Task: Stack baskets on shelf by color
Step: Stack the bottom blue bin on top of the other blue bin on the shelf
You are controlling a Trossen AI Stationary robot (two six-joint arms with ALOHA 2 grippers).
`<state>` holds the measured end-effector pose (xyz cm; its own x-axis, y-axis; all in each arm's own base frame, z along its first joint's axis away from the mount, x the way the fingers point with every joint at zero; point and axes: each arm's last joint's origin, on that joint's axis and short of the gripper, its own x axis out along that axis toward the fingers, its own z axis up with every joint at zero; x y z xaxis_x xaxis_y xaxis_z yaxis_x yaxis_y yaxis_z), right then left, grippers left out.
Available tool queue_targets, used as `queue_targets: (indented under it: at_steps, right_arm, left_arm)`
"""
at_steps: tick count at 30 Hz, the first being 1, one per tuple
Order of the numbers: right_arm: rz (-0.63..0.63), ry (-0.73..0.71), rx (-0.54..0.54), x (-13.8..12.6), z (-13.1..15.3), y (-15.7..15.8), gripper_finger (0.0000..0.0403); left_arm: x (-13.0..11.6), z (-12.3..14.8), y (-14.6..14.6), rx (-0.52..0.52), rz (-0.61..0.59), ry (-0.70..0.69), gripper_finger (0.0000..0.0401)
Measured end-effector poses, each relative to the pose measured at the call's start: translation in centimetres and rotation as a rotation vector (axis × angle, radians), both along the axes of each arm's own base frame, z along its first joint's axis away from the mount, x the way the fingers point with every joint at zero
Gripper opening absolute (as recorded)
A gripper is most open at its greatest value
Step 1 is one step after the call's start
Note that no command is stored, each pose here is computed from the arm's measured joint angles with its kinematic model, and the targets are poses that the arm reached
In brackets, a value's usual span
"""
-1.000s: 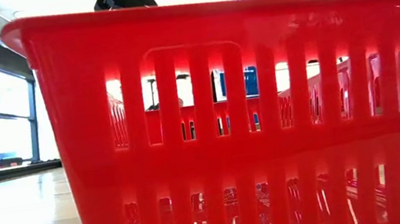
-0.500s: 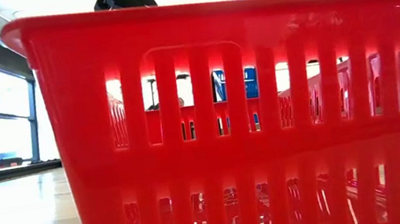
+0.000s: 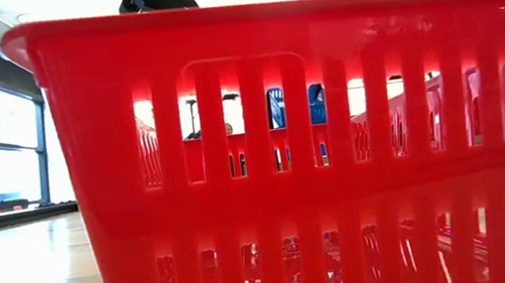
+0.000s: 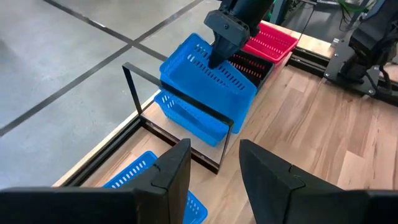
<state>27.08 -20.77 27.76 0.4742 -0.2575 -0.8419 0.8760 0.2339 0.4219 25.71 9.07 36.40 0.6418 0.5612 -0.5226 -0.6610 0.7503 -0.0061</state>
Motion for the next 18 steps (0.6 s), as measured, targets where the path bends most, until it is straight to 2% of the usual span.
queue_targets:
  at_steps: [4, 13, 18]
  right_arm:
    - [0.000, 0.000, 0.000, 0.00, -0.01, 0.00, 0.0082]
    - [0.001, 0.014, -0.005, -0.07, -0.06, 0.02, 0.0082]
    - [0.000, 0.015, -0.007, -0.08, -0.07, 0.02, 0.0057]
  left_arm:
    - [0.00, -0.01, 0.00, 0.014, -0.011, 0.012, 0.0129]
    - [-0.01, 0.00, 0.01, 0.015, -0.008, 0.013, 0.0129]
    - [0.00, 0.00, 0.01, 0.016, -0.008, 0.012, 0.0129]
